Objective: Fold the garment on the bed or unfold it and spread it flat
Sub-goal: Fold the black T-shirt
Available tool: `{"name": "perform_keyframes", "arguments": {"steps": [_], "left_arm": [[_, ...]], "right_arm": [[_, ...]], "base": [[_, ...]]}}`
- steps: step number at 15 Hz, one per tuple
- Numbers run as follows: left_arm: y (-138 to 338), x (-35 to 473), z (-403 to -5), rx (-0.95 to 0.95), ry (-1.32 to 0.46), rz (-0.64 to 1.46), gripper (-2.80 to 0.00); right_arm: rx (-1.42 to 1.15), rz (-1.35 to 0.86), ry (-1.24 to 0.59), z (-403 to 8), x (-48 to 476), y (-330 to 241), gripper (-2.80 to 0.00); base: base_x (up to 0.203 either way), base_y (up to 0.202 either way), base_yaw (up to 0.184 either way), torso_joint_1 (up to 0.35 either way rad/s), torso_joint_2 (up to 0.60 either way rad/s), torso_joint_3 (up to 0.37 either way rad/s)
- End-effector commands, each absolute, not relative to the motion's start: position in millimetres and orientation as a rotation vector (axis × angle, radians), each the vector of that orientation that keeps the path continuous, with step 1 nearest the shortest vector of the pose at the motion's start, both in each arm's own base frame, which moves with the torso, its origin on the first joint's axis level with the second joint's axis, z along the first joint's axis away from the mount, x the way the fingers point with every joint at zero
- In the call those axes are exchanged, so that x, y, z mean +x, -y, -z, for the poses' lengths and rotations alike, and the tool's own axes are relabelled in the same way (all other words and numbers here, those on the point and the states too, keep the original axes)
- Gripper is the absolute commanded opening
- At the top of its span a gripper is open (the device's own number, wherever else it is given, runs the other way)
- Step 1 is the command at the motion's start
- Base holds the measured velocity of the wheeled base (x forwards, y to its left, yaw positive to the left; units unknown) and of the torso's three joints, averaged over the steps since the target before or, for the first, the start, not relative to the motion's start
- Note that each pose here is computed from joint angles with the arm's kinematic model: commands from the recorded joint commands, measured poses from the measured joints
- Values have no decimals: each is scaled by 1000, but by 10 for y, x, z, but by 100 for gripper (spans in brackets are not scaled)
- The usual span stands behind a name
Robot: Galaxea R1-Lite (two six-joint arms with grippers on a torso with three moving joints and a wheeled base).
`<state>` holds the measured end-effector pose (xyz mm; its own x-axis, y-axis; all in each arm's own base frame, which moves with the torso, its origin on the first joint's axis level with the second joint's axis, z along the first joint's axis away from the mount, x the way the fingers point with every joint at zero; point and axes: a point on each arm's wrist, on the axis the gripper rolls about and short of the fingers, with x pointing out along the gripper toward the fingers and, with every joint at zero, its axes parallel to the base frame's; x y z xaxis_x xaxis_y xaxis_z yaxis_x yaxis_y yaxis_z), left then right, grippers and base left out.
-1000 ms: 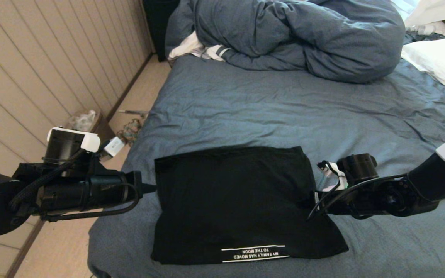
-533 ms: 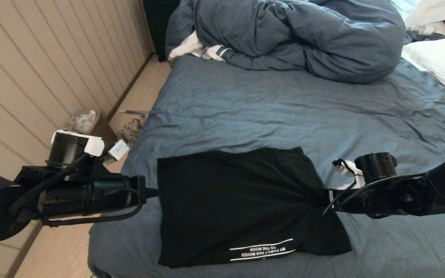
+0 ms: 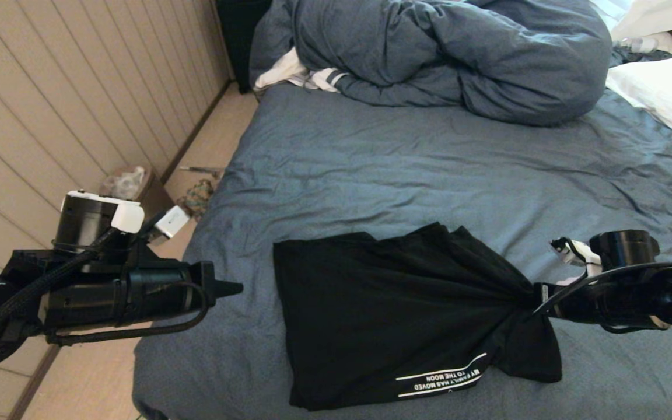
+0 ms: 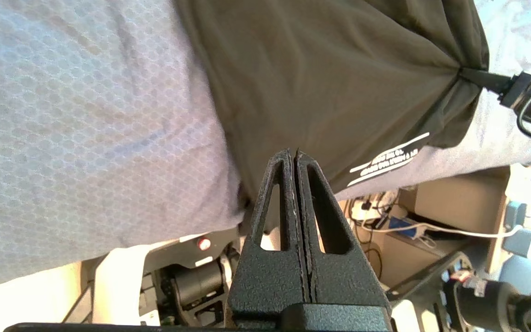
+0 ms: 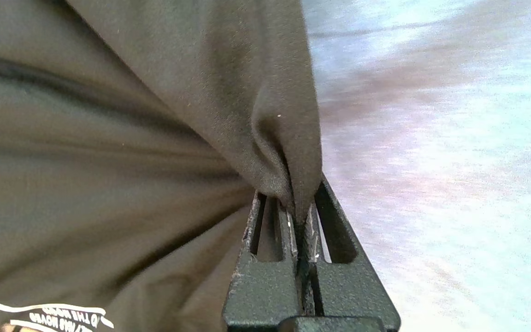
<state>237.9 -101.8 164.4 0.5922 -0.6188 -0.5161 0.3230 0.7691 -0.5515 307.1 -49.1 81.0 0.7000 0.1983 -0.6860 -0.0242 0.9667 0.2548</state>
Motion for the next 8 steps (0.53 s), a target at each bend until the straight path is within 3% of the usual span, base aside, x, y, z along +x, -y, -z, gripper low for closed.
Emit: {"name": "perform_keyframes", "arguments": {"steps": [1,8], "left_arm": [[1015,2370,-1659,-434,-752,575,-280],[1013,2362,-1671,-438,-749,576,-280]], "right_arm": [[238,-97,-770,-847,3036,603,-280],[263,-4,-760,-951,2859,1102,-280]], "base": [[0,0,0,0,0,0],[0,0,0,0,0,0]]}}
